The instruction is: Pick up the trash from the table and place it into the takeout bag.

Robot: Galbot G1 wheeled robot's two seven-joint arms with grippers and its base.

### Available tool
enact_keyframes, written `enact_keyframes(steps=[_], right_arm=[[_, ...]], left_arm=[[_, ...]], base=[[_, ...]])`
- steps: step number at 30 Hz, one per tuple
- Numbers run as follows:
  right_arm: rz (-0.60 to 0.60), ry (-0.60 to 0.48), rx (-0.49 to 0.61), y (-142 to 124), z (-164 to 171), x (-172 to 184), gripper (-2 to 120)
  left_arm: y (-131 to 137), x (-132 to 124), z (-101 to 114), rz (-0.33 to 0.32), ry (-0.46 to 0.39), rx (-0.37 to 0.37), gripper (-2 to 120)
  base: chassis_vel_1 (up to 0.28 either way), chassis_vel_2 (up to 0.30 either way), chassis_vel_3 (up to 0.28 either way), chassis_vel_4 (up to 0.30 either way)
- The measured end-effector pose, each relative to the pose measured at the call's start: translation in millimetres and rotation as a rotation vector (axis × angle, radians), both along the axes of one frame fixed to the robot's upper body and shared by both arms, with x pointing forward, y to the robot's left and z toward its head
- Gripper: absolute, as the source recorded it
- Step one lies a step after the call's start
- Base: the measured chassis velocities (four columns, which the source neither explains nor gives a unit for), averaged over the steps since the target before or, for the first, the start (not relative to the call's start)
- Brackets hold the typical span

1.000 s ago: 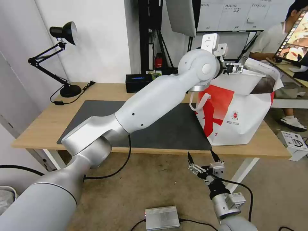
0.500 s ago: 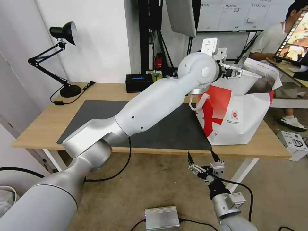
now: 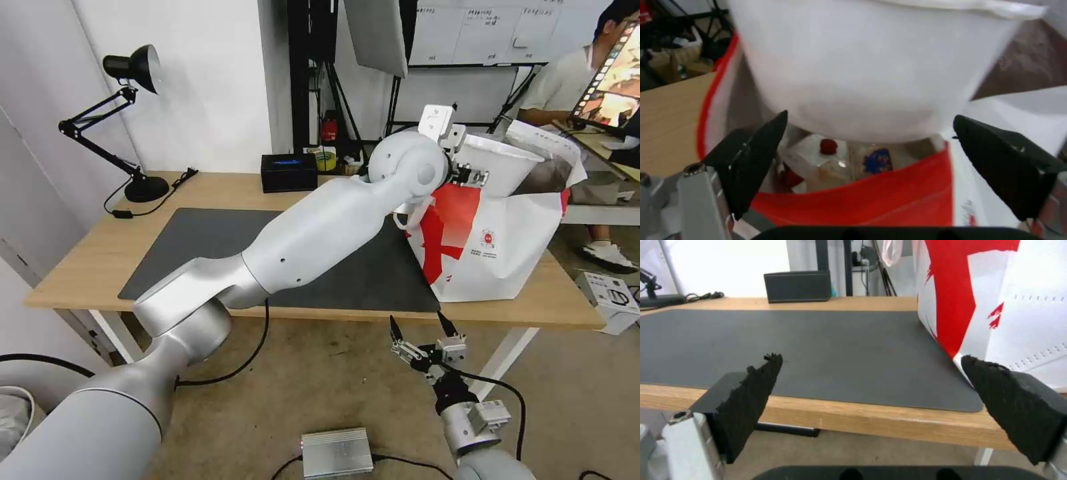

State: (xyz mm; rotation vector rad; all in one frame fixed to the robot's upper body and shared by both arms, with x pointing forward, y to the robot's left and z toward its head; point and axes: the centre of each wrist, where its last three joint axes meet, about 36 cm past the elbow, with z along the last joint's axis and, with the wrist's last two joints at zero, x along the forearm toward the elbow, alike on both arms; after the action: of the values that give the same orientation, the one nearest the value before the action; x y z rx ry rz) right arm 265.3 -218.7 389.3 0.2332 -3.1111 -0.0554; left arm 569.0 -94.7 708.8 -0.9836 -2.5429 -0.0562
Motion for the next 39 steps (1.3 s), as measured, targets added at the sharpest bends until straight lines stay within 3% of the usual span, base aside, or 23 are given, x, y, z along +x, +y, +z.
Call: enact_keyframes(steps=[6, 15, 19, 27, 30, 35, 39], right_arm=[[0.0, 0.0, 0.0, 0, 0, 0, 100], [0.0, 0.0, 0.0, 0, 0, 0, 100], [0.0, 0.0, 0.0, 0, 0, 0, 100], [0.0, 0.0, 0.0, 0, 0, 0, 100], [0.0, 0.0, 0.0, 0, 0, 0, 100], [0.0, 0.0, 0.0, 0, 0, 0, 100], [0.0, 0.0, 0.0, 0, 0, 0, 100]], left_arm=[[1, -9, -1, -0.059, 0.007, -0.022, 100], [19, -11, -24, -0.085, 0.03, 0.002, 100], [24, -13, -24, -0.102, 0.028, -0.007, 100], [32, -30, -6, -0.184, 0.043, -0.059, 100], [38, -39, 9, -0.212, 0.045, -0.115, 100], [53, -42, 26, -0.213, 0.048, -0.184, 100], [83, -39, 31, -0.191, 0.027, -0.227, 100]], base=[[0.0, 0.0, 0.0, 0.0], [0.0, 0.0, 0.0, 0.0], [0.0, 0.0, 0.0, 0.0], [0.0, 0.0, 0.0, 0.0], [0.0, 0.0, 0.0, 0.0], [0.0, 0.0, 0.0, 0.0], [0.0, 0.0, 0.0, 0.0]])
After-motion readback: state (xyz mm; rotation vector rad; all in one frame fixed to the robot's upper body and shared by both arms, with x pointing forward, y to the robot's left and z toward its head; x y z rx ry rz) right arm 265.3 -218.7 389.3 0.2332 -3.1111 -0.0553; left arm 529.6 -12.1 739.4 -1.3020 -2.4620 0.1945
